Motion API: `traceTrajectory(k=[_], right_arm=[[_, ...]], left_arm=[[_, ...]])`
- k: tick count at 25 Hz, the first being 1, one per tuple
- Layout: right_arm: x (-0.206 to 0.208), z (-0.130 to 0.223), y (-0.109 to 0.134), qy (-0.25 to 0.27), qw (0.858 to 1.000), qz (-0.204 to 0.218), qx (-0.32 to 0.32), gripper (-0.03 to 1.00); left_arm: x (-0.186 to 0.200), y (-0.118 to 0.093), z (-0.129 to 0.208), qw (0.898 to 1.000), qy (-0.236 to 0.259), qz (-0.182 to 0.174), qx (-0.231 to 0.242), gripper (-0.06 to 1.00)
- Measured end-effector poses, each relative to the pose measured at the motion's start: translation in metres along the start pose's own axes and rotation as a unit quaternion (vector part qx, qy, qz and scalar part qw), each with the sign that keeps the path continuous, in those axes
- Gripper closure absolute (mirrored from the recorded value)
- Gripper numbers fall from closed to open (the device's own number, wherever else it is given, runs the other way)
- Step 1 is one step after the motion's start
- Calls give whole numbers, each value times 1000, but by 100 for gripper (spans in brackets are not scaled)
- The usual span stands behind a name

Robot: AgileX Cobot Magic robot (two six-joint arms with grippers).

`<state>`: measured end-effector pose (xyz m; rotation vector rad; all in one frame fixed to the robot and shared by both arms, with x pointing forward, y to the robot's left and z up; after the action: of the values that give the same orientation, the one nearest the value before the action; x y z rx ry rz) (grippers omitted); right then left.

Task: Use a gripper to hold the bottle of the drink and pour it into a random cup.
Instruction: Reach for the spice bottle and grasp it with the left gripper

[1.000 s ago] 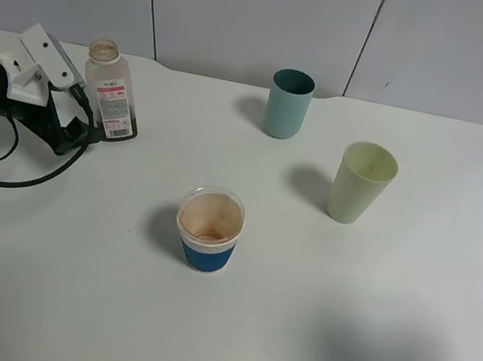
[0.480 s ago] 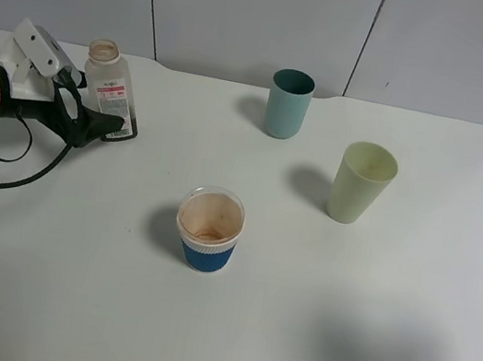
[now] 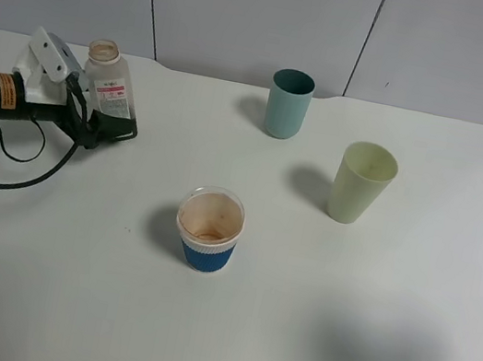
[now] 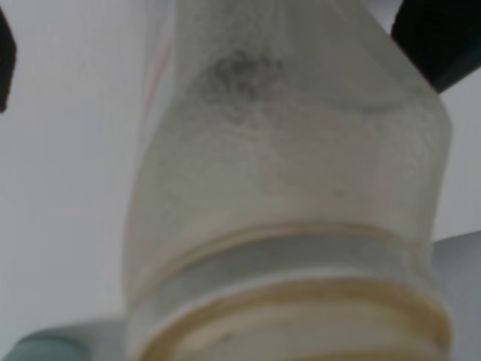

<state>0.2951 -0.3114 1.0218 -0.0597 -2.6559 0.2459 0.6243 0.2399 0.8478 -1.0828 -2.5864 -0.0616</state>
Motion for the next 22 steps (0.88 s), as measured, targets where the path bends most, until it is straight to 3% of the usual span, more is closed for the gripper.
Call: traceTrajectory(k=[9,11,15,22], right_arm=[[0,0,0,0,1000,0,0,-2],[0,0,0,0,1000,0,0,-2],[0,0,0,0,1000,0,0,-2],[0,0,0,0,1000,0,0,-2]], left_arm=[[0,-1,1,1000,1,2,0,6],[0,0,2,1000,5,-1,0,19],[0,1,2,1000,7,-4,2,63],[0,1,2,1000,7,-4,2,65]])
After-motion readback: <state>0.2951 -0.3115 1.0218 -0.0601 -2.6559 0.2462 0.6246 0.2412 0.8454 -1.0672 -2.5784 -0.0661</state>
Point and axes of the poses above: a point on each arm's last joint axis where the gripper is mounted, x pointing back along that axis away from the gripper, y along the wrist's bending axis when the last joint is at zero, z = x × y, the point moved 7 cm from there along -x, pointing out along that axis toward the gripper, and after that the axes turned 8 degrees about x, right-handed, at the moved point
